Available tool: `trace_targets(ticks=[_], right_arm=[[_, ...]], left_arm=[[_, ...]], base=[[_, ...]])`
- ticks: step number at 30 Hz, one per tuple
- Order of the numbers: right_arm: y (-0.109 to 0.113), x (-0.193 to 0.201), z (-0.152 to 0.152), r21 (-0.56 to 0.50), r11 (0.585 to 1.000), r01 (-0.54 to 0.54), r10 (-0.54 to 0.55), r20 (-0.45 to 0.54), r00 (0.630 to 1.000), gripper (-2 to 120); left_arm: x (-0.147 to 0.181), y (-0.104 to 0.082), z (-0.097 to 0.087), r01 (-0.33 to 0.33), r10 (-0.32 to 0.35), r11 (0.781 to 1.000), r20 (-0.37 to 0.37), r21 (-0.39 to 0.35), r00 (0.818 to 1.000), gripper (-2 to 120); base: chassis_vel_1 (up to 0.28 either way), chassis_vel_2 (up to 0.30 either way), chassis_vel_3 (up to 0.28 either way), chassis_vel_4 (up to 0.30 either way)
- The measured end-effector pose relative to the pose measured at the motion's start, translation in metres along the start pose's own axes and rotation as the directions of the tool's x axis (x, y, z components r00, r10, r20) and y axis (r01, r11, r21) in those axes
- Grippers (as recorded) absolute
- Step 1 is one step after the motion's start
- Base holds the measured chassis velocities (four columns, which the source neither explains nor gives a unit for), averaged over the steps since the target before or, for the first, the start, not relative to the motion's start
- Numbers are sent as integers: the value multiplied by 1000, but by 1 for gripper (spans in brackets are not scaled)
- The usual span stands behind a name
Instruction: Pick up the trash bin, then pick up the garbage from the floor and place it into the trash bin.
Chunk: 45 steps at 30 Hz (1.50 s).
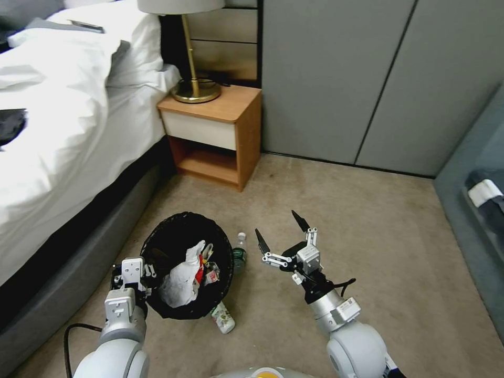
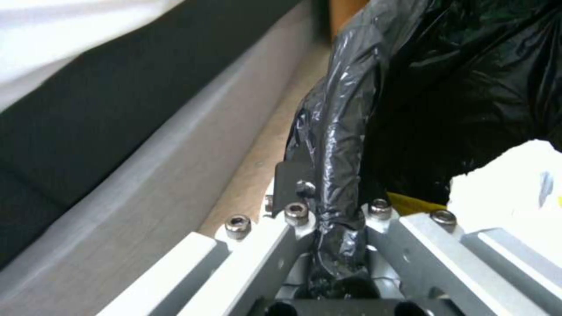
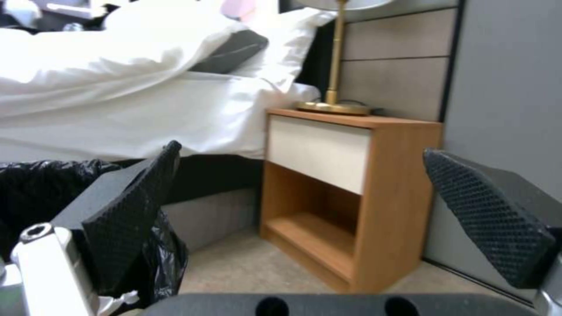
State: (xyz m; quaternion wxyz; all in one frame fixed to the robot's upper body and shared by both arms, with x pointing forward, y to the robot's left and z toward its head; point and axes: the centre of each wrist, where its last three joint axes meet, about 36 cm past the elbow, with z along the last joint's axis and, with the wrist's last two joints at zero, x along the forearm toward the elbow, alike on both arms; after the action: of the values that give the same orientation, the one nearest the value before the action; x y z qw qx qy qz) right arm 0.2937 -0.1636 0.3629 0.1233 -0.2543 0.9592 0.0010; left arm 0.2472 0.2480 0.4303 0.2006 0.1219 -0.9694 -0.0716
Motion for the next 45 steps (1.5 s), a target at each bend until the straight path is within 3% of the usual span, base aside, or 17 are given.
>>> trace_targets(ticks=[15, 24, 27, 30, 32, 34, 37, 38, 40, 41, 43, 45], right_arm=[[-6, -8, 3, -3, 1000, 11, -11, 9, 1000, 100], [-8, -32, 9, -47, 994, -94, 89, -101, 991, 100], [-11, -51, 14, -69, 980, -184, 159, -277, 948, 100], [-15, -58, 14, -71, 977, -201, 163, -361, 918, 100], [-26, -73, 25, -66, 976, -210, 152, -484, 862, 100], [-31, -79, 33, -59, 977, -207, 148, -514, 845, 100], [-42, -93, 60, -64, 975, -211, 131, -601, 788, 100], [-42, -93, 60, -64, 975, -211, 131, -601, 788, 100], [-46, -104, 88, -66, 974, -219, 120, -665, 737, 100], [-46, -104, 88, -66, 974, -219, 120, -665, 737, 100], [-48, -111, 114, -72, 971, -227, 107, -718, 688, 100], [-49, -114, 124, -80, 970, -231, 98, -739, 667, 100]], left_arm=[[-1, -1, 2, 0, 0, 1000, 0, -4, 1000, 0], [0, -1, 3, 0, 0, 1000, -1, -12, 1000, 0], [0, -2, 3, -1, 1, 1000, -1, -15, 1000, 0], [0, -3, 3, -1, 0, 1000, -2, -16, 1000, 0], [1, -3, 4, 0, -1, 1000, -6, -17, 1000, 0], [0, -3, 5, 1, -1, 1000, -8, -18, 1000, 0], [-1, -3, 8, 3, -4, 1000, -16, -19, 1000, 0], [-1, -3, 8, 3, -4, 1000, -16, -19, 1000, 0], [-2, -4, 10, 5, -6, 1000, -23, -19, 1000, 0], [-2, -4, 10, 5, -6, 1000, -23, -19, 1000, 0], [-2, -4, 12, 7, -8, 1000, -27, -21, 1000, 0], [-2, -4, 13, 8, -8, 1000, -29, -21, 1000, 0]], base=[[80, 81, 76, 80], [0, 0, 0, 0], [0, 0, 0, 0], [0, 0, 0, 0], [0, 0, 0, 0], [0, 0, 0, 0], [0, 0, 0, 0], [0, 0, 0, 0], [0, 0, 0, 0], [0, 0, 0, 0], [0, 0, 0, 0], [0, 0, 0, 0]])
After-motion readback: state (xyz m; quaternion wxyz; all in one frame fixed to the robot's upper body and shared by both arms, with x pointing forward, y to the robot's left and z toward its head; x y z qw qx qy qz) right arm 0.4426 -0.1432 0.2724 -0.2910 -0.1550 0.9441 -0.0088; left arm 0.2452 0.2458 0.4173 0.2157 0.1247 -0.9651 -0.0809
